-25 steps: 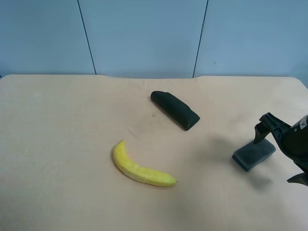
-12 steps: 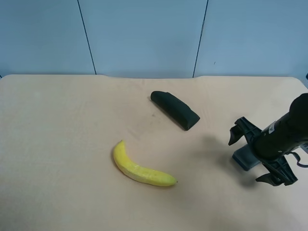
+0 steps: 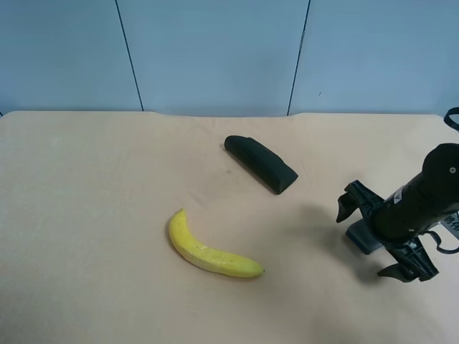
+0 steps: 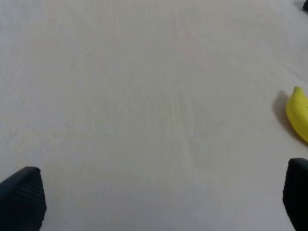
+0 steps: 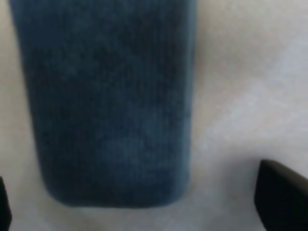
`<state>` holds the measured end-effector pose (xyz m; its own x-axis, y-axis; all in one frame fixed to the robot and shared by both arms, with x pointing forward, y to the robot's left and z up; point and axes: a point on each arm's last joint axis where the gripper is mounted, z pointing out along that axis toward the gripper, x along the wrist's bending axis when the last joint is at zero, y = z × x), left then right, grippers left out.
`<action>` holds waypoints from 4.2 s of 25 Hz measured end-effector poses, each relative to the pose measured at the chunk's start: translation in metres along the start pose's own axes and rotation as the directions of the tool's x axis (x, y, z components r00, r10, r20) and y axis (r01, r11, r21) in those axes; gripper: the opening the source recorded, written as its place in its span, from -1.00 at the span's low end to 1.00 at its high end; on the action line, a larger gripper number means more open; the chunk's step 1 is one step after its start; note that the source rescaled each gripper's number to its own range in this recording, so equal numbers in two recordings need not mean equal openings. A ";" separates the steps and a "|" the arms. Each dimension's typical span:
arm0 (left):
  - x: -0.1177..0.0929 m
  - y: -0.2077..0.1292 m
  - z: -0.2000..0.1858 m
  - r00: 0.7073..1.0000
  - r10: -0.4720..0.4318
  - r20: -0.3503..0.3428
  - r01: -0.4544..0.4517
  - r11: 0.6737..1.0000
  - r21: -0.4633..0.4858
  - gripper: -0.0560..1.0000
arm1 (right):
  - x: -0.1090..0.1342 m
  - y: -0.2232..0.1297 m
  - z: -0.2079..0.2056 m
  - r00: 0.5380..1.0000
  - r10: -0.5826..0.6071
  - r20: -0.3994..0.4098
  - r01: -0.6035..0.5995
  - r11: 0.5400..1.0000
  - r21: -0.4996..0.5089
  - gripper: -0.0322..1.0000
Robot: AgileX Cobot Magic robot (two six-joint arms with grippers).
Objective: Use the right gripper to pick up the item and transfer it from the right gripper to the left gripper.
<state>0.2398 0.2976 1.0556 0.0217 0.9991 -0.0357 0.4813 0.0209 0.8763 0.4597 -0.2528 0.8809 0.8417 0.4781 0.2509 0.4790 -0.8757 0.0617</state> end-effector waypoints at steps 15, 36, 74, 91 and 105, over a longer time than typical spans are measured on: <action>0.000 0.000 0.000 1.000 0.000 0.000 0.000 1.000 0.000 1.00 | -0.001 -0.001 0.005 1.000 -0.022 0.021 0.022 1.000 0.002 0.99; 0.000 0.000 0.000 1.000 0.000 0.000 0.000 1.000 0.000 1.00 | 0.005 -0.006 -0.003 0.998 -0.061 -0.028 0.060 0.998 -0.010 0.99; 0.000 0.000 0.000 1.000 0.000 0.000 0.000 1.000 0.000 1.00 | -0.001 0.003 -0.010 0.987 -0.157 0.037 0.160 0.982 -0.100 0.99; 0.000 0.000 0.000 1.000 0.000 0.000 0.000 1.000 0.000 1.00 | 0.003 0.002 -0.001 0.981 -0.195 0.003 0.194 0.976 -0.099 -0.63; 0.000 0.000 0.000 1.000 0.000 0.000 0.000 1.000 0.000 1.00 | 0.005 0.003 -0.010 0.972 -0.235 -0.025 0.230 0.966 -0.118 -0.70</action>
<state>0.2398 0.2976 1.0556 0.0217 0.9991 -0.0357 0.4813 0.0209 0.8763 0.4633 -0.2535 0.8919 0.6992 0.6685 0.2535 0.6272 -0.7437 0.2312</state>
